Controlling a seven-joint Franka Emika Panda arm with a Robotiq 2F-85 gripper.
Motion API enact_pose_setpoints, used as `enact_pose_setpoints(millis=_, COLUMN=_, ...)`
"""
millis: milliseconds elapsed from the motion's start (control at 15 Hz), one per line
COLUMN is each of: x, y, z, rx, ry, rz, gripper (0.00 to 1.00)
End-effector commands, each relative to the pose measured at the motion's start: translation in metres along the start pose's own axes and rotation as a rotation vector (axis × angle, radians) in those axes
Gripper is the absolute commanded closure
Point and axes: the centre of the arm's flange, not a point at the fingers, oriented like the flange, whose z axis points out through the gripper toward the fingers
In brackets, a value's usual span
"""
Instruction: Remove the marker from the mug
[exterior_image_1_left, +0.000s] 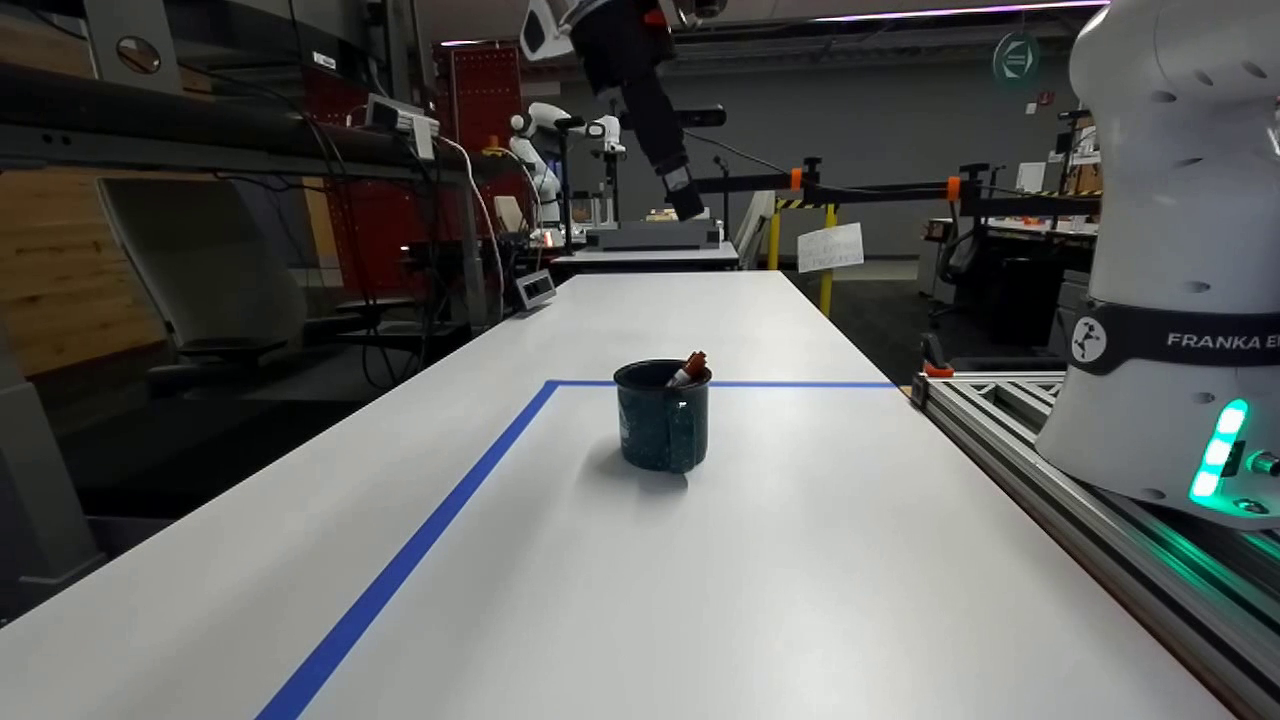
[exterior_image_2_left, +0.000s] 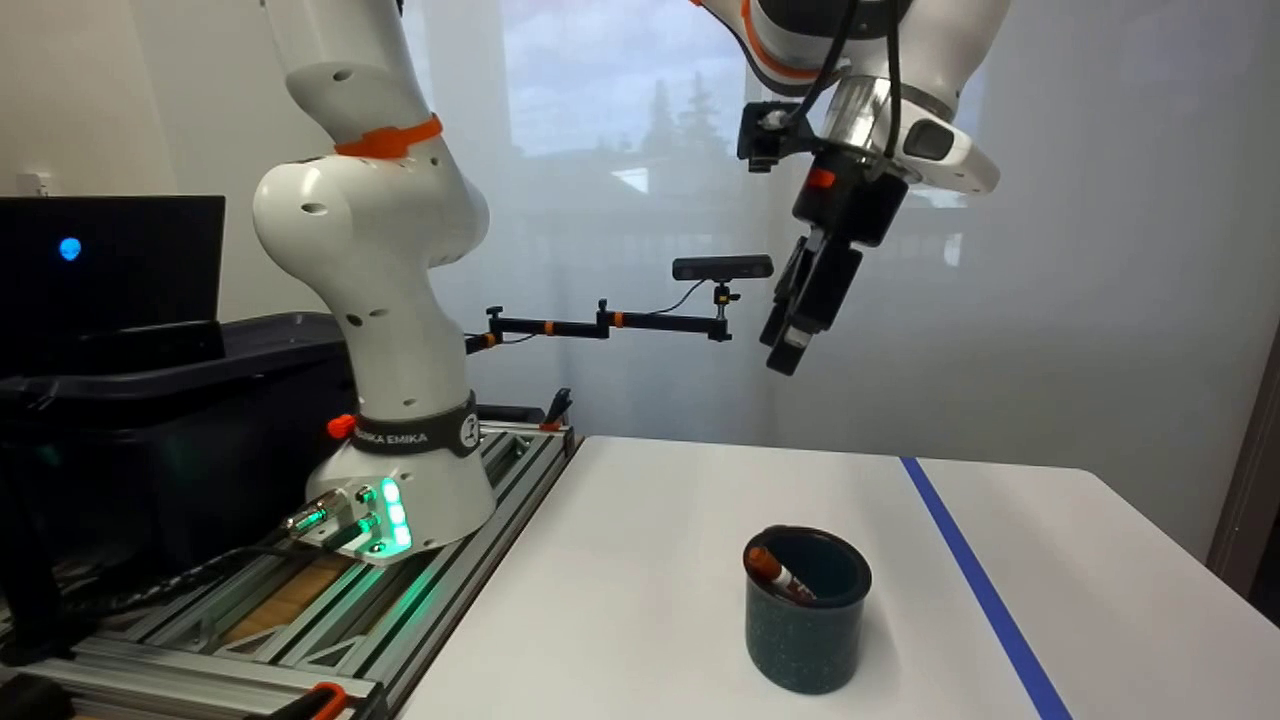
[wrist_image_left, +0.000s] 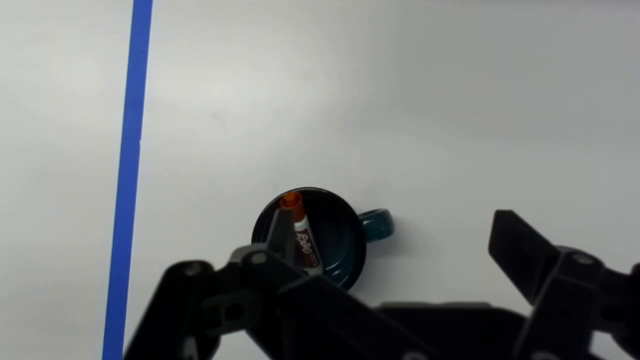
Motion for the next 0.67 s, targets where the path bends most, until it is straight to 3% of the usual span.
enact_pose_setpoints(millis=0, x=0.029, y=0.013, z=0.03, rx=-0.026, ry=0.008, rz=-0.035, gripper=0.0)
enact_pose_setpoints(millis=600, x=0.067, y=0.024, z=0.083, rx=-0.042, ry=0.034, rz=-0.101, gripper=0.0)
